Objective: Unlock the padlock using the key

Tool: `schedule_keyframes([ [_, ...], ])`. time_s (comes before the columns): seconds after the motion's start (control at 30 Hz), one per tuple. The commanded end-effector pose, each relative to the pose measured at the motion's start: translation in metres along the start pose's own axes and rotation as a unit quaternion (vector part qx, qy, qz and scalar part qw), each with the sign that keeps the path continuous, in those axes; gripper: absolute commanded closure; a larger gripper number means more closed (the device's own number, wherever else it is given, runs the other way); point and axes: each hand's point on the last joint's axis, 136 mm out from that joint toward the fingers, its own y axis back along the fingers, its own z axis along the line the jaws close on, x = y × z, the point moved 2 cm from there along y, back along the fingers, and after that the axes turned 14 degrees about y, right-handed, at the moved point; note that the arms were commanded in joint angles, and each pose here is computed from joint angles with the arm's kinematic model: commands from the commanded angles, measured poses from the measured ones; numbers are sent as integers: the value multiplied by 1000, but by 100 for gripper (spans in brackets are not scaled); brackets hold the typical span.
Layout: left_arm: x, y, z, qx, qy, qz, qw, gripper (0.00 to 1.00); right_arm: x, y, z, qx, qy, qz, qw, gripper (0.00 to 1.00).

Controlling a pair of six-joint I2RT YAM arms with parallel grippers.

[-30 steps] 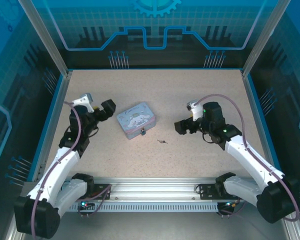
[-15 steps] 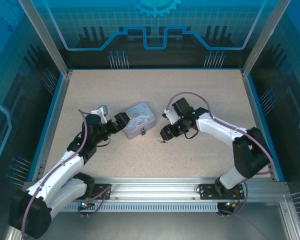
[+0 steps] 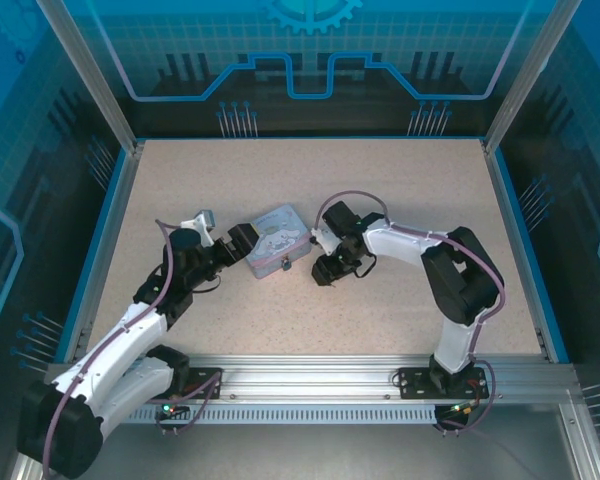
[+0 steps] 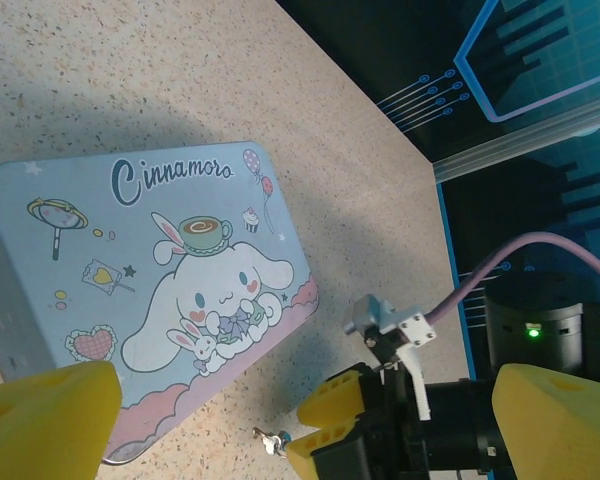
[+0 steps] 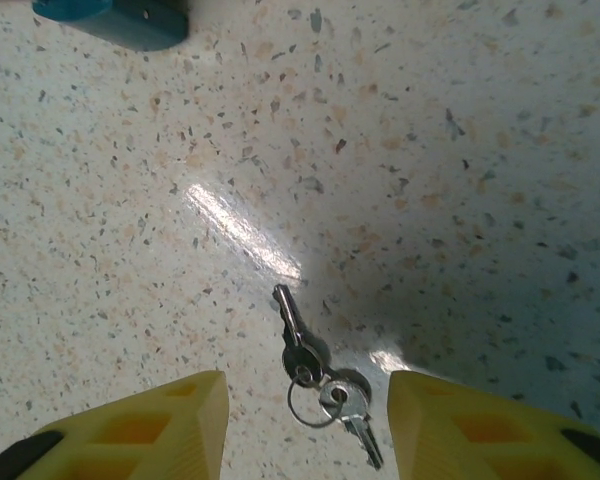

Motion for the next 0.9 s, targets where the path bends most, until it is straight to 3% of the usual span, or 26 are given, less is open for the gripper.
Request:
schedule_keyframes([
  [0.0, 3, 2, 2, -2, -7, 1, 1000, 3, -1, -5, 6, -3, 2, 14, 1000, 55],
  [0.87, 2, 5, 6, -14, -18, -2, 1000, 2, 15, -28, 7, 32, 17, 72, 997, 69],
])
